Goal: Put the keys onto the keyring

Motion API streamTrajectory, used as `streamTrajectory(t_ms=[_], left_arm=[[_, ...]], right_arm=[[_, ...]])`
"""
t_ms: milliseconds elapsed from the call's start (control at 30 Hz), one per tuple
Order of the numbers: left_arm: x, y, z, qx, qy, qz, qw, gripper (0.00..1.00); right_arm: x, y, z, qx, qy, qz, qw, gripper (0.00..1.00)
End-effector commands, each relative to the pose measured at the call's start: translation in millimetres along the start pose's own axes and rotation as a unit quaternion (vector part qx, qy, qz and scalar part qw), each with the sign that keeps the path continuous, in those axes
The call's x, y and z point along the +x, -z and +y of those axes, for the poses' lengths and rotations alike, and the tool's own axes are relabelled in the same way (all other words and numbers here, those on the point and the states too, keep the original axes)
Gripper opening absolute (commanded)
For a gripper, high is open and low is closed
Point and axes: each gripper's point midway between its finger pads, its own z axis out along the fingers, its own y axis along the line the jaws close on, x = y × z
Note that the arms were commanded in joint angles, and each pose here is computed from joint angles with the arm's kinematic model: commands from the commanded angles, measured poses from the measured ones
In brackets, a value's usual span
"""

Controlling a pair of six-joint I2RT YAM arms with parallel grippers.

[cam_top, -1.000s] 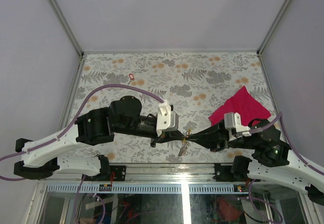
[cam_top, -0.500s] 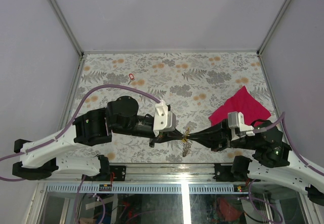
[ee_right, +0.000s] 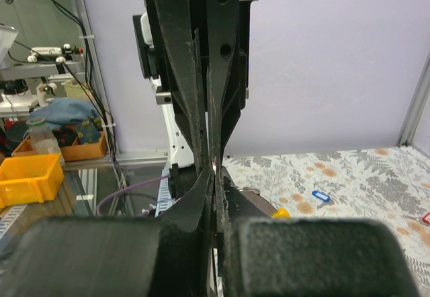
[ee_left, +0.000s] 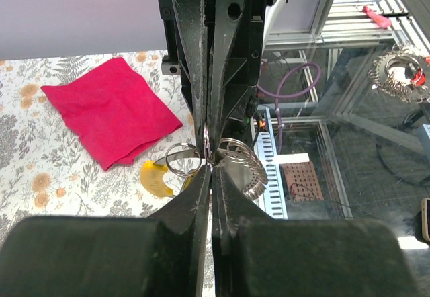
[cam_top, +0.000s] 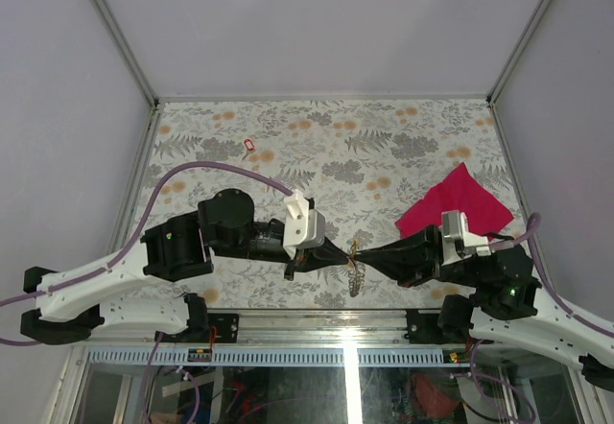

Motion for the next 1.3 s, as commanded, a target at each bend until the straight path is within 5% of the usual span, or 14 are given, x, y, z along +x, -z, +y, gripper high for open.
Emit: streamTrajectory(t_ms=[0, 533, 767, 1267], left_arm=[[-10, -2, -8, 0.019, 0.012, -0.037, 0.999, 0.03], [-31, 10, 1, -0.019, 0.002, -0.094, 0.995, 0.22], [-49, 18, 2, -0.030, -0.006, -0.143, 0.989, 0.25], [-40, 2, 9, -0.035, -0.002, -0.132, 0.991, 0.27]], right_arm=[[-64, -1, 0, 0.008, 0.016, -0.127, 0.992, 0.00], [-61, -2, -1, 0.011, 0.019, -0.123, 0.992, 0.00], [-55, -4, 0, 0.005, 0.019, -0.109, 0.994, 0.00], [-54, -7, 8, -0.019, 0.020, -0.101, 0.995, 0.00]])
